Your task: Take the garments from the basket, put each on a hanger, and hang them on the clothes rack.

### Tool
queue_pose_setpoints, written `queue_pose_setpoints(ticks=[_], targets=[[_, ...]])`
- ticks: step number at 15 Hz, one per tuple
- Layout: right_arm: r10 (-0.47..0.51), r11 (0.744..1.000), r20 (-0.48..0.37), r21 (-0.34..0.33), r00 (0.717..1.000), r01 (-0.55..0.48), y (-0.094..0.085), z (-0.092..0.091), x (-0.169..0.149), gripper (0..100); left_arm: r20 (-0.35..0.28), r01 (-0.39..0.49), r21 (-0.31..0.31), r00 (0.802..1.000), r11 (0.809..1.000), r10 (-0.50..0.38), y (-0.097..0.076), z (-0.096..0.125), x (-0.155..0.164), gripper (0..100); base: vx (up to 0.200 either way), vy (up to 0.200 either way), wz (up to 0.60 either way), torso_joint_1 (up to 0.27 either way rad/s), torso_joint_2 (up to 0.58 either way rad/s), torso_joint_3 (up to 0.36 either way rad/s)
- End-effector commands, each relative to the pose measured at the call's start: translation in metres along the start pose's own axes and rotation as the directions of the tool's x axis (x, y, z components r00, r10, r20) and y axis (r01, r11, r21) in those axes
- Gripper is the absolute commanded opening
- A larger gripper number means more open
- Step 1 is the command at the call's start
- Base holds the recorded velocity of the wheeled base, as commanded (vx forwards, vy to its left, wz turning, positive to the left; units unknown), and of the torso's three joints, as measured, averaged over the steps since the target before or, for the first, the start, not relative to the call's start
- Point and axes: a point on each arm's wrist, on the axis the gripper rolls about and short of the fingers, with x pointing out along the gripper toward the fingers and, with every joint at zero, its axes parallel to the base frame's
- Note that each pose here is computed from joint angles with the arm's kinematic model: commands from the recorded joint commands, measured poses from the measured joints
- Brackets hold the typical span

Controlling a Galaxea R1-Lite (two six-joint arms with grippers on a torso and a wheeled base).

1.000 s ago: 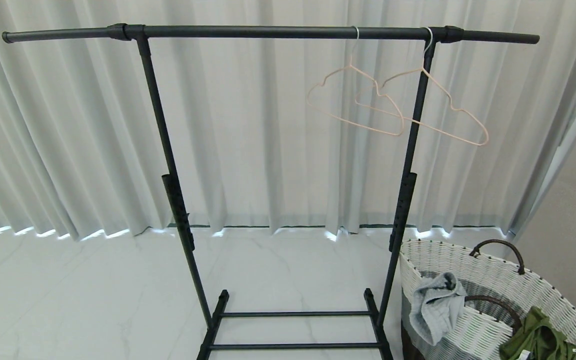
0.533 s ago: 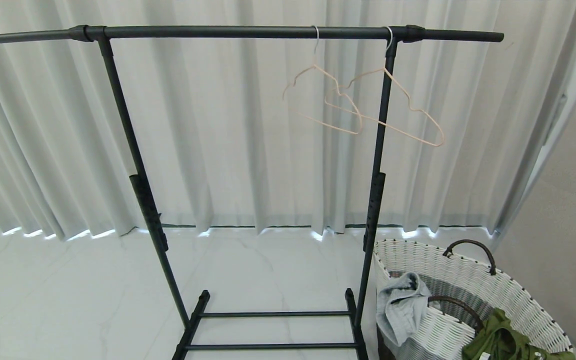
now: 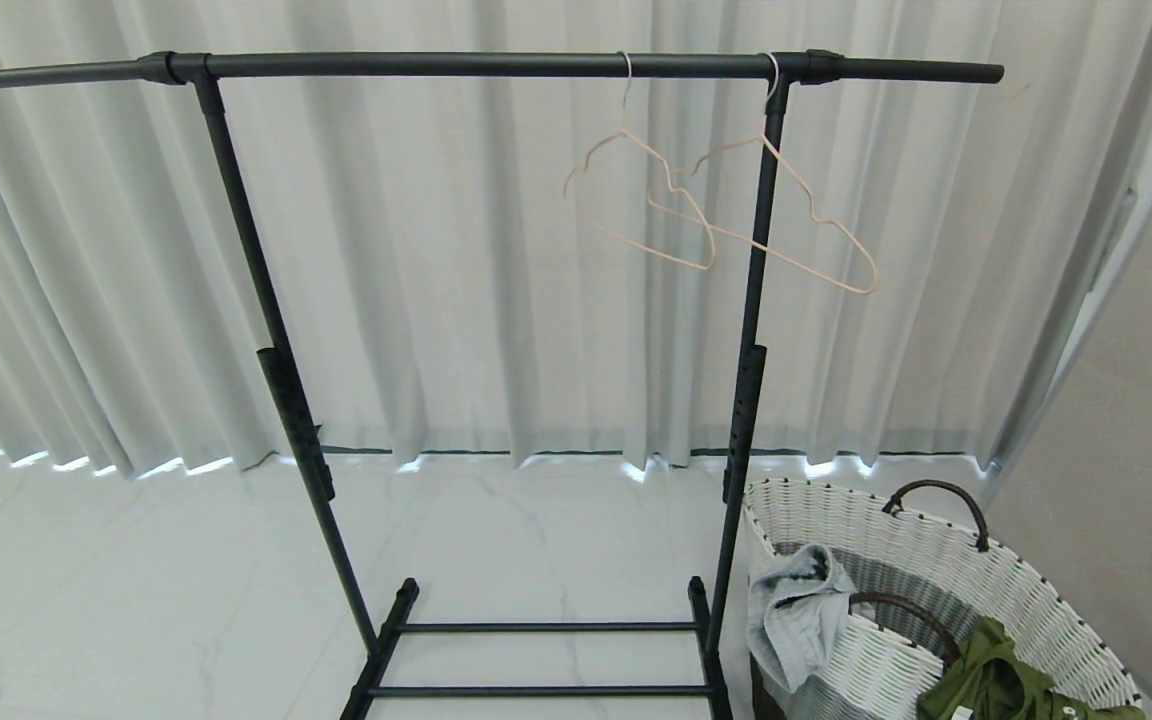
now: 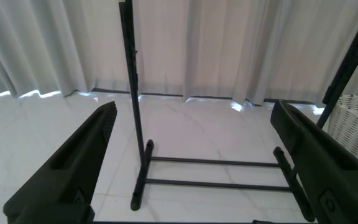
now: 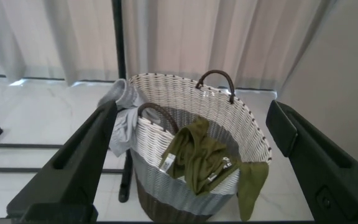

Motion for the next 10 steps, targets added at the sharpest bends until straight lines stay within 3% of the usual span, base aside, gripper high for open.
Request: queue_pose_setpoints(ticks=[1, 3, 4, 5, 7, 8, 9, 10], targets=[[0.001, 1.0, 0.0, 0.0, 1.0, -0.001, 0.0, 0.0, 0.0, 100, 0.0, -0.001, 0.0, 1.0, 1.0, 0.001, 0.0, 0.0, 0.0, 100, 0.0, 0.0, 0.0, 0.0, 0.0, 0.0], [0.002, 1.0, 0.011, -0.01, 1.0, -0.002, 0.0, 0.001, 0.0, 100, 0.0, -0.001, 0.002, 1.0, 1.0, 0.001, 0.0, 0.0, 0.0, 100, 0.0, 0.0, 0.0, 0.0, 0.0, 0.0], [0.054, 0.999, 0.047, -0.01, 0.997, -0.053, 0.001, 0.017, -0.003, 100, 0.0, -0.001, 0.002, 1.0, 1.0, 0.001, 0.0, 0.0, 0.0, 100, 0.0, 0.0, 0.0, 0.0, 0.0, 0.0], [0.121, 0.992, 0.042, 0.018, 0.992, -0.122, 0.001, 0.046, -0.002, 100, 0.0, -0.001, 0.002, 1.0, 1.0, 0.001, 0.0, 0.0, 0.0, 100, 0.0, 0.0, 0.0, 0.0, 0.0, 0.0], [0.119, 0.993, -0.081, 0.019, 0.99, -0.117, -0.001, 0.094, 0.029, 100, -0.002, 0.001, 0.005, 1.0, 1.0, -0.001, 0.0, 0.0, 0.0, 100, 0.0, 0.0, 0.0, 0.0, 0.0, 0.0], [0.108, 0.994, -0.143, 0.015, 0.984, -0.107, -0.002, 0.1, 0.045, 100, 0.0, -0.001, 0.003, 1.0, 1.0, 0.001, 0.0, 0.0, 0.0, 100, 0.0, 0.0, 0.0, 0.0, 0.0, 0.0], [0.057, 0.998, -0.254, -0.005, 0.966, -0.061, -0.006, 0.111, 0.086, 100, 0.0, -0.001, 0.003, 1.0, 1.0, 0.001, 0.0, 0.0, 0.0, 100, 0.0, 0.0, 0.0, 0.0, 0.0, 0.0], [0.019, 0.998, -0.325, -0.045, 0.945, -0.035, -0.009, 0.108, 0.119, 100, 0.0, -0.001, 0.002, 1.0, 1.0, 0.001, 0.0, 0.0, 0.0, 100, 0.0, 0.0, 0.0, 0.0, 0.0, 0.0]])
